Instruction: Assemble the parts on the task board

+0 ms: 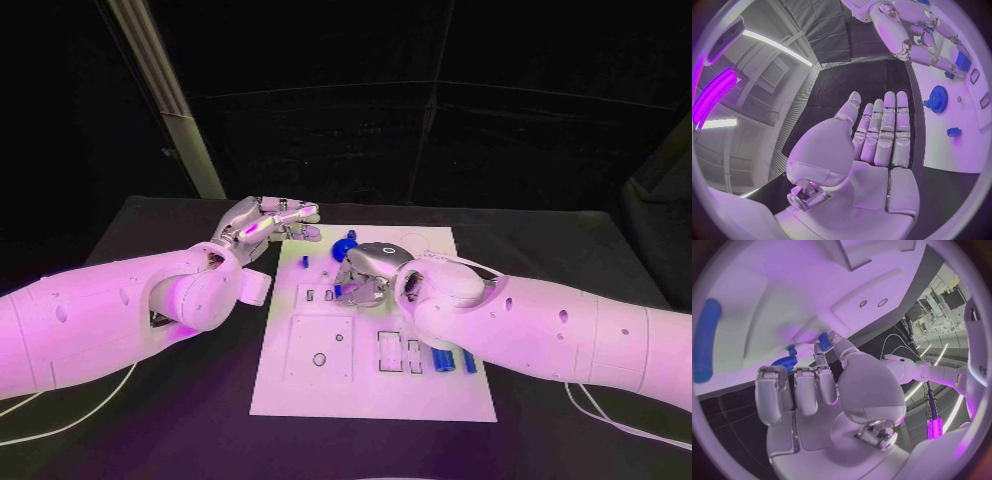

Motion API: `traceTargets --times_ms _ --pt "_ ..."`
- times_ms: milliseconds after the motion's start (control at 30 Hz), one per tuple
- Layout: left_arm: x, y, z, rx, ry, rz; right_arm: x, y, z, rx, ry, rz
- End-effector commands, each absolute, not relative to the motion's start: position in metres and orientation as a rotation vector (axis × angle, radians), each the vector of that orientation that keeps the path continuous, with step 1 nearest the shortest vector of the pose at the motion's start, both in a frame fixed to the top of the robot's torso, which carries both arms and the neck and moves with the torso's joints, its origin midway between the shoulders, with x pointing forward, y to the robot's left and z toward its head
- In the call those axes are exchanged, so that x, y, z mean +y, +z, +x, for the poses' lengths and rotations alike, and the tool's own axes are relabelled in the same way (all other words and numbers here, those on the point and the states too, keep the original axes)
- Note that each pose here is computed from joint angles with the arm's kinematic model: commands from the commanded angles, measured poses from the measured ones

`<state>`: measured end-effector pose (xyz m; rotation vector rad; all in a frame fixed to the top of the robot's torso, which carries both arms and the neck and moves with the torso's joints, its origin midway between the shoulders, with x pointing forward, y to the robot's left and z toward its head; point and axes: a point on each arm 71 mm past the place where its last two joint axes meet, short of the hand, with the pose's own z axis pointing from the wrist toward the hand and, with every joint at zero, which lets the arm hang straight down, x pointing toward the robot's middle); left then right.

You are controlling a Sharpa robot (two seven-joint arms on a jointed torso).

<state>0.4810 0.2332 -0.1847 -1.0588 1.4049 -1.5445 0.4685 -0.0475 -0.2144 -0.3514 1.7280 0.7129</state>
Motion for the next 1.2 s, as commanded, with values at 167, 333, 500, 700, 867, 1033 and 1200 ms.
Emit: traceTargets --times_ms 167,333,500,700,867,1033,1200 --pt "0.2320 -0.1830 0.4811 1.405 -1.562 -1.046 -0.0492 -0.2179 0.4678 1.755 0.678 -0.375" --pt "0.2321 -0.1830 0.4811 1.405 -1.561 -1.047 -0.0500 -0.2174 0.4683 1.748 0.676 -0.369" --pt "0.2323 -0.1831 0.4811 1.406 -1.561 -1.047 -0.0507 -0.2169 0.4687 1.740 0.675 -0.362" --pt "0.2324 -0.1832 0.4812 1.407 -1.560 -1.048 -0.0501 -0.2157 0.4684 1.727 0.682 -0.356" --pt "0.2326 -0.1833 0.4812 1.409 -1.560 -1.049 -0.0498 -0.2143 0.4682 1.712 0.688 -0.346" --pt "0.2327 -0.1834 0.4812 1.410 -1.560 -1.050 -0.0504 -0.2125 0.4683 1.689 0.696 -0.329" --pt "0.2327 -0.1835 0.4813 1.411 -1.560 -1.050 -0.0509 -0.2083 0.4671 1.641 0.723 -0.304"
